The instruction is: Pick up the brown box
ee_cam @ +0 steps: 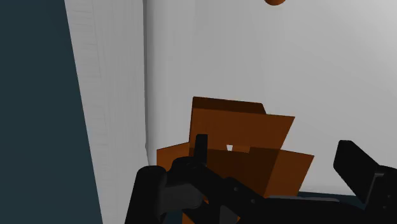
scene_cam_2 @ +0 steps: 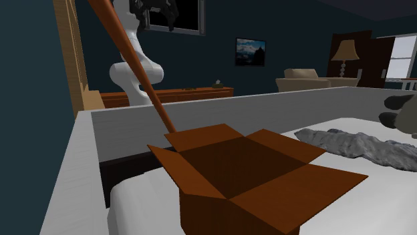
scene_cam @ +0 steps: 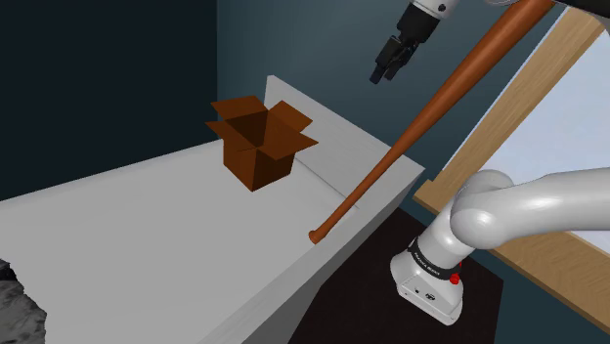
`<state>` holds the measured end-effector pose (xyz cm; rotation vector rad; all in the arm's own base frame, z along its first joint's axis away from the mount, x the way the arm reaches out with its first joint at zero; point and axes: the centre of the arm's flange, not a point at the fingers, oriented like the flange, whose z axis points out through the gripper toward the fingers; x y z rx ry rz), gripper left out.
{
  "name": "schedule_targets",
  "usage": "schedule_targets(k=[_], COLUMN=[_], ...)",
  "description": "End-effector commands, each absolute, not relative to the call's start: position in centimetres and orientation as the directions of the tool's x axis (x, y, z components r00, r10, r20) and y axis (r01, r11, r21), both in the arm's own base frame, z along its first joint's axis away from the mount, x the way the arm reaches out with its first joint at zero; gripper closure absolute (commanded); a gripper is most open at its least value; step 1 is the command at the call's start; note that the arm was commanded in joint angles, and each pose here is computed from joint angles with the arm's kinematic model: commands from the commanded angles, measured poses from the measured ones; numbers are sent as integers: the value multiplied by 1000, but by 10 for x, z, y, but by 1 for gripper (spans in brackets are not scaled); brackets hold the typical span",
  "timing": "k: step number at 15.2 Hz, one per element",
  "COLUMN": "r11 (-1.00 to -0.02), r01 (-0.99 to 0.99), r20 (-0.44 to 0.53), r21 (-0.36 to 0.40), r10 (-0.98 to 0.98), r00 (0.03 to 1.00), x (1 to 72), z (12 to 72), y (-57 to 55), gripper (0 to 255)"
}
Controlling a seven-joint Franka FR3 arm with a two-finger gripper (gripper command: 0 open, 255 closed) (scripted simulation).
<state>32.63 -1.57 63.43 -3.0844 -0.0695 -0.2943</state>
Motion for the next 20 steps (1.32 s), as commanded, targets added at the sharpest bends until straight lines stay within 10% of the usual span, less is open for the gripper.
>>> schedule_targets(k=[1, 20], r11=[-998, -895], r01=[49, -427], r20=[190, 130], r21=[-38, -133], r10=[41, -443], r00=[981, 887], x=[326, 494], z=[634, 448], y=[-16, -36], gripper=[0, 0])
